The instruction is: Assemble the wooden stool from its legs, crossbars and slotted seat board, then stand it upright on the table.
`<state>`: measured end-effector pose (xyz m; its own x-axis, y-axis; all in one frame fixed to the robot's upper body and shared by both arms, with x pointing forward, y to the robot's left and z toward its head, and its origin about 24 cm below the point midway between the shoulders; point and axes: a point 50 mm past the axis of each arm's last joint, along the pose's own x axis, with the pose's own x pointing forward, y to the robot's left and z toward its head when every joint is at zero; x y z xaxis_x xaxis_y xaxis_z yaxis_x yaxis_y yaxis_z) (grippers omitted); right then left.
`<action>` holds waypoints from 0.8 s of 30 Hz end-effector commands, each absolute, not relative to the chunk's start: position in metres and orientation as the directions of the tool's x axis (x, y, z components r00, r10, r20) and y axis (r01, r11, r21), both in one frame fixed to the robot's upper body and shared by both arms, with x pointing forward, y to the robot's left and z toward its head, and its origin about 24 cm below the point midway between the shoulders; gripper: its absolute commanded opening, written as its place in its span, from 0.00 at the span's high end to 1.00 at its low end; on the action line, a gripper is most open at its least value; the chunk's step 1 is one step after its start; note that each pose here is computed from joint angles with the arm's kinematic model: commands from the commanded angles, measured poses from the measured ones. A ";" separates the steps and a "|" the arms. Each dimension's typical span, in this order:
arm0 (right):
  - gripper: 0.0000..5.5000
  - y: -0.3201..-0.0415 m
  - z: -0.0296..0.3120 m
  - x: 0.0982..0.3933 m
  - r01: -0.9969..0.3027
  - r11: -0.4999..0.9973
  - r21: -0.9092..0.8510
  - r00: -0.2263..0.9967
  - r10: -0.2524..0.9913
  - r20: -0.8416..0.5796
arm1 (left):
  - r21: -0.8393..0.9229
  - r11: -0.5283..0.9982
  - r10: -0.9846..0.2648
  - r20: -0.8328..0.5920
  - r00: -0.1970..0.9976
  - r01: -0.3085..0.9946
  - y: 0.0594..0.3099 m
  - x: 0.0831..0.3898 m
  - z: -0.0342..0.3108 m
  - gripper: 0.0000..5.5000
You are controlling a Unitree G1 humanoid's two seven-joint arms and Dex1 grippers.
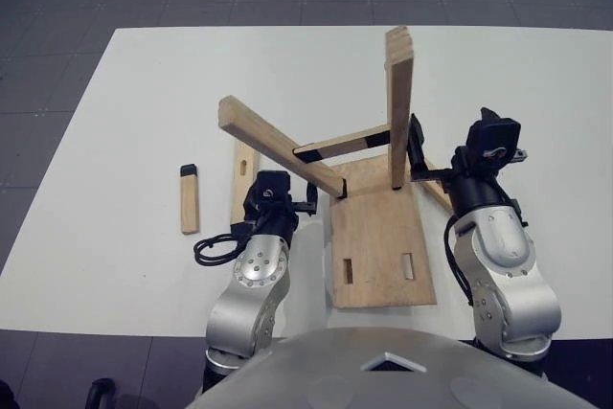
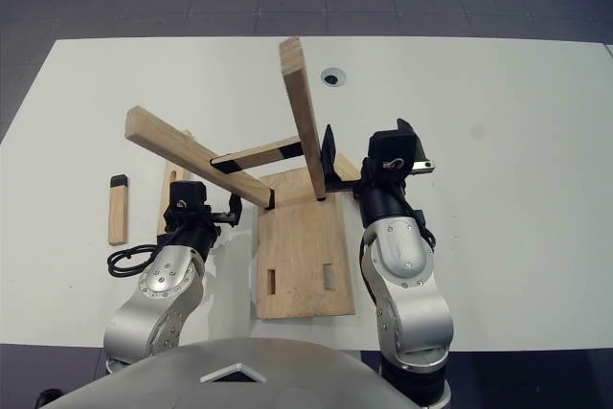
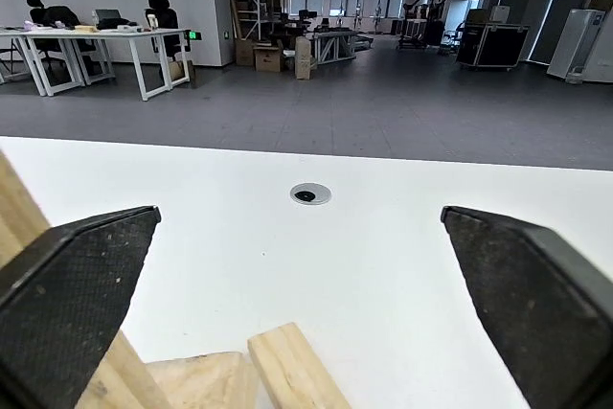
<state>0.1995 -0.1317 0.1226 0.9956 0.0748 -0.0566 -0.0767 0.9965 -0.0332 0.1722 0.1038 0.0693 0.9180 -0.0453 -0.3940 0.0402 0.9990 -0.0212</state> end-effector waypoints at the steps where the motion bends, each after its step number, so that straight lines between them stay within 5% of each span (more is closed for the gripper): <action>1: 0.00 -0.151 0.129 0.206 -0.048 0.997 -0.064 0.998 0.046 -0.031 | -0.046 0.997 -0.077 -0.261 0.962 0.067 0.106 0.181 0.094 0.18; 15: 0.00 -0.174 0.151 0.214 0.016 0.995 -0.094 0.998 -0.010 0.063 | -0.020 0.999 0.021 -0.215 0.976 -0.026 0.134 0.193 0.102 0.18; 24: 0.00 -0.172 0.220 0.225 -0.014 0.992 -0.125 0.956 0.049 0.288 | -0.042 0.998 0.045 0.214 0.976 -0.037 0.173 0.238 0.214 0.18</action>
<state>0.2237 -0.1741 0.2048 0.9689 0.0211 0.2465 0.0072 0.9935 -0.1135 0.2319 0.1719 0.1911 0.9866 0.0752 0.1450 -0.0691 0.9965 -0.0465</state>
